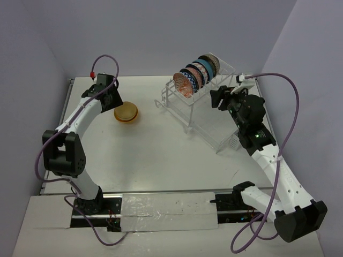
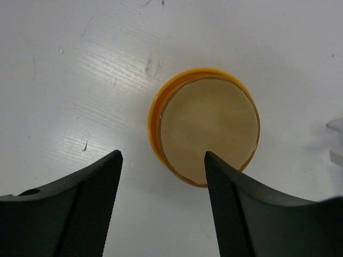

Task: Load the bowls into the dish rack

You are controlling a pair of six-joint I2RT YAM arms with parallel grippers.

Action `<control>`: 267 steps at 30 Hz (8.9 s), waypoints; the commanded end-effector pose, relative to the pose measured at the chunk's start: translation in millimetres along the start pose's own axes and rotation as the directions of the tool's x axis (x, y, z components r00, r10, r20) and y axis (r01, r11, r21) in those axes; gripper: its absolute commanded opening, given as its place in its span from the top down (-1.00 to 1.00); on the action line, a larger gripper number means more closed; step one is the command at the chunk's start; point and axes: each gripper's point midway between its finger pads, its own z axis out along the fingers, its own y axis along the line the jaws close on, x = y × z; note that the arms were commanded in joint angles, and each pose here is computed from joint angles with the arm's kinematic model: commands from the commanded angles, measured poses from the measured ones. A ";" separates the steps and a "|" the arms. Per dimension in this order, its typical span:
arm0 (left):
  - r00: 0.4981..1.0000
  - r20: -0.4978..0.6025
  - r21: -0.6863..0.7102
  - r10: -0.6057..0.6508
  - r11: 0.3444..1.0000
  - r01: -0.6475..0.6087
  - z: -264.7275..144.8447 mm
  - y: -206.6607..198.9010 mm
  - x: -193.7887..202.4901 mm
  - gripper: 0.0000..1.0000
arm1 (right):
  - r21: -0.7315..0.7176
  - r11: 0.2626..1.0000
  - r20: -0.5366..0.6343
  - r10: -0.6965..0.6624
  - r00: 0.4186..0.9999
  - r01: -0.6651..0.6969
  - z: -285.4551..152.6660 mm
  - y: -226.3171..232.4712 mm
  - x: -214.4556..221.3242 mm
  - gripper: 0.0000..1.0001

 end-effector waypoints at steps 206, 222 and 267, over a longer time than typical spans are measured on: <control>0.898 0.435 0.307 -0.070 0.949 -0.075 -160.9 5.8 -18.3 -0.99 | 0.651 0.331 -0.461 -0.543 0.702 0.683 18.1 -193.0 123.6 1.00; 0.893 0.445 0.301 -0.071 0.951 -0.074 -161.8 7.8 -19.2 -0.98 | 0.703 0.241 -0.486 -0.523 0.700 0.669 19.0 -204.5 114.0 1.00; 0.877 0.473 0.309 -0.084 0.948 -0.076 -172.4 10.7 -23.7 -0.97 | 0.558 0.219 -0.603 -0.556 0.573 0.800 26.9 -187.3 158.6 0.85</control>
